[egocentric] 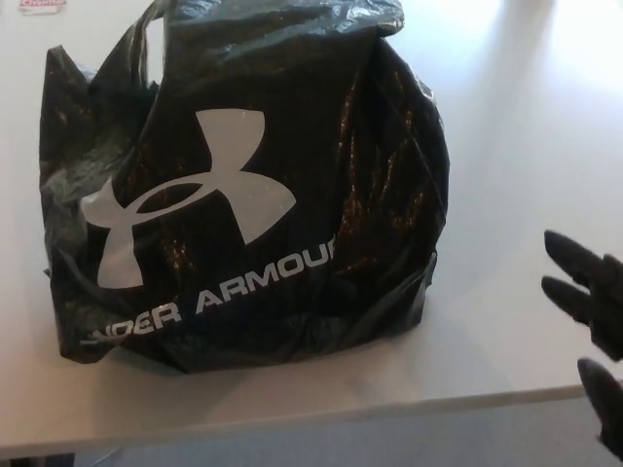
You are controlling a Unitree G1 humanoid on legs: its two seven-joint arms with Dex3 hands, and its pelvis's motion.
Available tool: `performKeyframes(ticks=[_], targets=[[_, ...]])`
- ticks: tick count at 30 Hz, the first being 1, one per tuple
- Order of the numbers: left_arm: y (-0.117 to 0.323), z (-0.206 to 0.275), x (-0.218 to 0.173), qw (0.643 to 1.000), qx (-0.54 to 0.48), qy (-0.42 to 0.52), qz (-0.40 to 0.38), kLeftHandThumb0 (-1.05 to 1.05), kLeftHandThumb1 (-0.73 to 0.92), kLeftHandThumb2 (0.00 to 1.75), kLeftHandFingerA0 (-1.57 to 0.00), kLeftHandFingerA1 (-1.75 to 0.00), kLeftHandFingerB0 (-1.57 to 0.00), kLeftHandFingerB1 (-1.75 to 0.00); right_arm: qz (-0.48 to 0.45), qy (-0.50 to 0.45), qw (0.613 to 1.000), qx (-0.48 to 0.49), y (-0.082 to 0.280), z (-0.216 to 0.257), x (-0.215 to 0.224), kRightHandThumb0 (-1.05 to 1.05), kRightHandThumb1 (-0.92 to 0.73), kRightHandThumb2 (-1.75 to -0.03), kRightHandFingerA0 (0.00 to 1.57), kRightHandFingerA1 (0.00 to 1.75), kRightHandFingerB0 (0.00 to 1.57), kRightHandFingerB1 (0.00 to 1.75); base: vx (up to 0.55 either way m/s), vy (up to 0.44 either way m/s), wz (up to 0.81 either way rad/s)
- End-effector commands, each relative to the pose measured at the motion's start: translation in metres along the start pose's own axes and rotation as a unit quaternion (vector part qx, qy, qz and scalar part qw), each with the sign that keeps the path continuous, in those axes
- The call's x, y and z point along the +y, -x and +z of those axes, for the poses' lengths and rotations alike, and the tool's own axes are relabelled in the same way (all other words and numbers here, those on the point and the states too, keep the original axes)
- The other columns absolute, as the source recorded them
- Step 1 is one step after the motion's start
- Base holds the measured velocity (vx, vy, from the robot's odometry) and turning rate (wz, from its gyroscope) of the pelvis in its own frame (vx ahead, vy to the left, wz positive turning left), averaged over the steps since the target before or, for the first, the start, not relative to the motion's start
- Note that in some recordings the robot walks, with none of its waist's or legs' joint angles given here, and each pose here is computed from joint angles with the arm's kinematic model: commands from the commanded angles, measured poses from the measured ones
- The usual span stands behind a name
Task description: A plastic bag is kept infront of the robot in the middle of the desk and the robot uses both its hands to grab it from the top and lifts it up and then releases it.
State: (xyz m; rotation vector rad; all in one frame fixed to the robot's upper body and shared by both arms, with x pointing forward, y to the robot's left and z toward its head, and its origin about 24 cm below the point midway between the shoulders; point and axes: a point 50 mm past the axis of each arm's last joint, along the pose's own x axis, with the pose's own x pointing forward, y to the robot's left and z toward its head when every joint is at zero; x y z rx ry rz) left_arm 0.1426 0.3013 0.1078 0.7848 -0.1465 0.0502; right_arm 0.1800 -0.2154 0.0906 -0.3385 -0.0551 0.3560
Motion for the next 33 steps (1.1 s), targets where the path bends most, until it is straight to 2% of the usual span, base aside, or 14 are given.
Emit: performKeyframes(ticks=[1,2,3,4,5,7,8,13,21,22,23,24,25,33], targets=[[0.16,0.015,-0.051,0.977,0.051,0.194,0.066,-0.77,0.84,1.18,0.0,-0.22,0.0,-0.18,-0.12,0.014,0.988,-0.093,0.124,0.007,0.047,-0.77,-0.66,-0.99,0.0,0.17,0.0,0.13,0.0,0.0,0.0],[0.163,0.015,-0.053,0.977,0.057,0.196,0.064,-0.82,0.85,1.14,-0.05,-0.18,-0.06,-0.17,-0.122,0.034,0.988,-0.091,0.128,0.003,0.049,-0.74,-0.61,-0.95,0.0,0.22,0.0,0.17,0.0,0.0,0.0],[0.166,0.015,-0.053,0.977,0.063,0.196,0.063,-0.83,0.84,1.14,-0.05,-0.22,-0.06,-0.16,-0.114,0.081,0.987,-0.081,0.132,-0.003,0.051,-0.69,-0.85,-0.67,0.0,0.23,0.0,0.14,0.0,0.0,0.0],[0.166,0.015,-0.05,0.976,0.064,0.196,0.065,-0.85,0.86,1.16,-0.04,-0.17,-0.05,-0.16,-0.115,0.111,0.984,-0.08,0.135,-0.008,0.054,-0.69,-0.61,-0.98,0.0,0.35,0.0,0.3,0.0,0.0,0.0],[0.166,0.014,-0.047,0.976,0.066,0.198,0.068,-0.85,0.85,1.16,-0.06,-0.17,-0.07,-0.19,-0.122,0.12,0.981,-0.089,0.135,-0.012,0.057,-0.66,-0.83,-0.64,0.03,0.31,0.0,0.27,0.0,0.0,0.0],[0.167,0.013,-0.048,0.973,0.072,0.204,0.076,-0.85,0.86,1.16,-0.03,-0.16,-0.07,-0.19,-0.125,0.117,0.981,-0.086,0.13,-0.016,0.055,-0.67,-0.85,-0.66,0.05,0.3,0.0,0.24,0.0,0.0,0.0],[0.169,0.014,-0.051,0.972,0.076,0.209,0.08,-0.82,0.84,1.16,0.0,-0.18,-0.05,-0.2,-0.128,0.109,0.982,-0.081,0.123,-0.019,0.051,-0.75,-0.64,-0.99,0.0,0.31,0.0,0.24,0.0,0.0,0.0],[0.173,0.017,-0.055,0.968,0.087,0.217,0.087,-0.8,0.82,1.15,0.0,-0.2,-0.04,-0.2,-0.131,0.101,0.985,-0.057,0.116,-0.023,0.04,-0.84,-0.67,-1.0,0.05,0.26,0.04,0.15,0.0,0.0,0.0],[0.178,0.016,-0.055,0.968,0.087,0.218,0.09,-0.82,0.83,1.14,0.0,-0.18,-0.06,-0.2,-0.109,0.022,0.993,-0.035,0.112,-0.027,0.042,-0.73,-0.55,-0.9,0.0,0.22,0.0,0.13,0.0,0.0,0.0],[0.178,0.017,-0.053,0.968,0.086,0.218,0.09,-0.85,0.83,1.14,-0.02,-0.17,-0.08,-0.2,-0.104,0.013,0.994,-0.033,0.113,-0.028,0.044,-0.65,-0.67,-0.86,0.0,0.16,0.0,0.0,0.0,0.0,0.0],[0.176,0.016,-0.054,0.968,0.083,0.217,0.09,-0.86,0.83,1.14,-0.02,-0.17,-0.09,-0.2,-0.107,0.009,0.994,-0.029,0.111,-0.03,0.042,-0.62,-0.83,-0.65,0.0,0.16,0.0,0.03,0.0,0.0,0.0],[0.175,0.016,-0.054,0.969,0.078,0.216,0.089,-0.81,0.82,1.15,0.0,-0.19,-0.09,-0.22,-0.109,0.006,0.994,-0.026,0.111,-0.031,0.042,-0.63,-0.85,-0.68,0.0,0.1,0.0,0.0,0.0,0.0,0.0],[0.172,0.016,-0.055,0.97,0.07,0.215,0.088,-0.83,0.83,1.13,-0.03,-0.18,-0.1,-0.22,-0.11,0.002,0.994,-0.026,0.11,-0.031,0.042,-0.78,-0.66,-0.96,0.0,0.15,0.0,0.07,0.0,0.0,0.0],[0.161,0.014,-0.058,0.973,0.051,0.21,0.086,-0.68,0.76,1.14,0.0,-0.29,0.0,-0.32,-0.113,-0.018,0.993,-0.026,0.11,-0.034,0.039,-0.81,-0.67,-0.96,0.0,0.13,0.0,0.05,0.0,0.0,0.0]])
